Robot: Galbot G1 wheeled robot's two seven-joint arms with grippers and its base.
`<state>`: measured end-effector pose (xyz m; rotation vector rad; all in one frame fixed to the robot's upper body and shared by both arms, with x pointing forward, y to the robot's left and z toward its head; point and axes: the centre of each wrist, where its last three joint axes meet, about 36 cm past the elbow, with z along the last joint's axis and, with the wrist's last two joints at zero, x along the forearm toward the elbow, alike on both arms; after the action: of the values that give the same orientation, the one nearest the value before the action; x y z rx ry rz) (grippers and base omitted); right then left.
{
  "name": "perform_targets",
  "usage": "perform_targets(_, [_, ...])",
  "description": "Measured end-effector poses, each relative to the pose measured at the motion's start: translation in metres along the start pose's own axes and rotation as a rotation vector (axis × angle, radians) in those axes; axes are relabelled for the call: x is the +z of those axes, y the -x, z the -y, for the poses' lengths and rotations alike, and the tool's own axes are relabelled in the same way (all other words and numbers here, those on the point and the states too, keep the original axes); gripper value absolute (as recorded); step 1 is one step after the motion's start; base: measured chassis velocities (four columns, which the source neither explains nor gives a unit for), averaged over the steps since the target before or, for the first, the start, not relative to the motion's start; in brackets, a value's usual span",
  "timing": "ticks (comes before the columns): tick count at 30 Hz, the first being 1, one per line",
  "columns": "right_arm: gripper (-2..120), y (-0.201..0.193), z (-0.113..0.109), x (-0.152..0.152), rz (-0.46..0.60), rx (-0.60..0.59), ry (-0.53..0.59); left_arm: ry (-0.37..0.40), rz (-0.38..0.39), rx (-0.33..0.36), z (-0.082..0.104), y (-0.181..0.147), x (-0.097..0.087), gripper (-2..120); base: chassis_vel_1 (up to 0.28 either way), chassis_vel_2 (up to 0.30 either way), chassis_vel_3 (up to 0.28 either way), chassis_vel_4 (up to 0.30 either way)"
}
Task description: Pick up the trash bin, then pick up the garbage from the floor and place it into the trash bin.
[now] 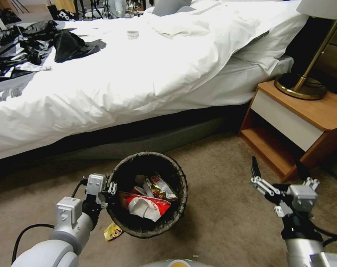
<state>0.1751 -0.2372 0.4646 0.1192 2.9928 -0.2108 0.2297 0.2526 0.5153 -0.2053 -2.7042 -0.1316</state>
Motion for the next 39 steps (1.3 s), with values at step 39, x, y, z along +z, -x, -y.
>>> perform_targets(39, [100,0.054,0.003,0.004,-0.131,-0.097,0.074,-0.02,0.037,-0.104,-0.008,0.0,-0.004,1,0.035,0.034,0.035,0.034])
